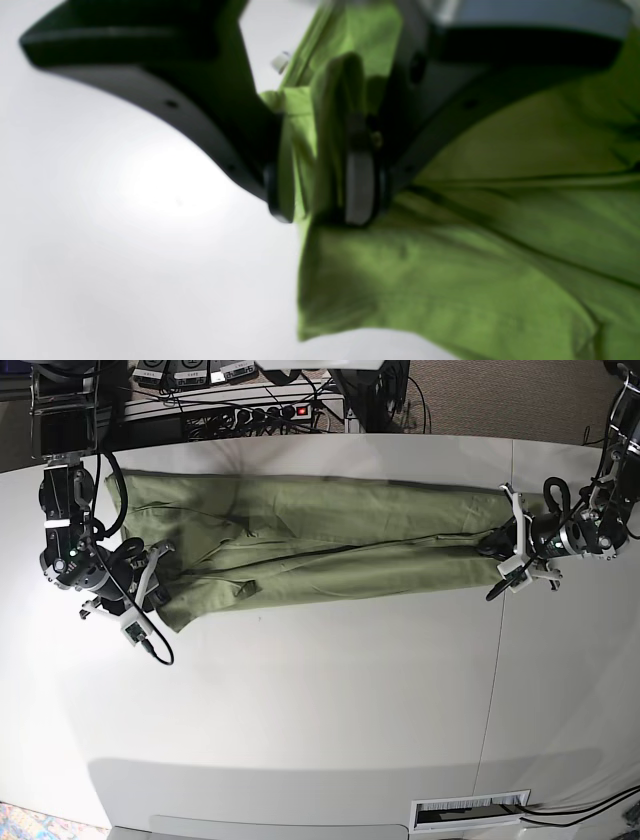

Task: Fold the T-shirt properly
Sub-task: 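Pull the collar end straight with the right gripper while left holds hem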

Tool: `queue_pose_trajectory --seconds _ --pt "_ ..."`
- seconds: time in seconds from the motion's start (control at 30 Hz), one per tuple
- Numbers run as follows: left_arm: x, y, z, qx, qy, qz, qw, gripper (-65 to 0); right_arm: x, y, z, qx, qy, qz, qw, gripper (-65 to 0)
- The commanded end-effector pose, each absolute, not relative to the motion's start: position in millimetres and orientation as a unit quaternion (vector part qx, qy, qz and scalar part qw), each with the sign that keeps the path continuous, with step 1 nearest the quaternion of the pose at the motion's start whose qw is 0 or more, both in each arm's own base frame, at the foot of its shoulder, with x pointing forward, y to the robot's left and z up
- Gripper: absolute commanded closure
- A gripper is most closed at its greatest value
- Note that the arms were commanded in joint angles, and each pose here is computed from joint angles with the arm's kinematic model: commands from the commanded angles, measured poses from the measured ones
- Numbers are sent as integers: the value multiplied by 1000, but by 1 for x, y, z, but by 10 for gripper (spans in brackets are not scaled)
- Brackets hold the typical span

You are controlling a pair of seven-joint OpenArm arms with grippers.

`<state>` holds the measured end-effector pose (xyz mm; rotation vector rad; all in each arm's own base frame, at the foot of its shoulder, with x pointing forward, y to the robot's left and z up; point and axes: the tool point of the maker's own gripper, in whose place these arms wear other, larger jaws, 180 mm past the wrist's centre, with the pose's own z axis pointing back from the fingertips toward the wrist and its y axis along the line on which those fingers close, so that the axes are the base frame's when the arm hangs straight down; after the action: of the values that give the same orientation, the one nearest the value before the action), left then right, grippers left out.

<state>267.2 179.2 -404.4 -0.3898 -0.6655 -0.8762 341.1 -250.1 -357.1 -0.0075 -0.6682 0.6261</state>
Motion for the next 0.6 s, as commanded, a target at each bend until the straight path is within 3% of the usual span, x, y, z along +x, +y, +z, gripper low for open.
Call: queue_pose_trajectory --seconds 0.0,0.3,0.57 --pt "270 191 -405 -160 -305 -421 839 0 362 -255 -329 -21 -361 306 881 -179" --pt "270 192 -405 -159 -303 -421 840 0 408 -241 -303 -15 -419 283 862 -179" --pt "268 193 -407 -157 -299 -422 841 0 412 -235 -324 7 -405 261 876 -179"
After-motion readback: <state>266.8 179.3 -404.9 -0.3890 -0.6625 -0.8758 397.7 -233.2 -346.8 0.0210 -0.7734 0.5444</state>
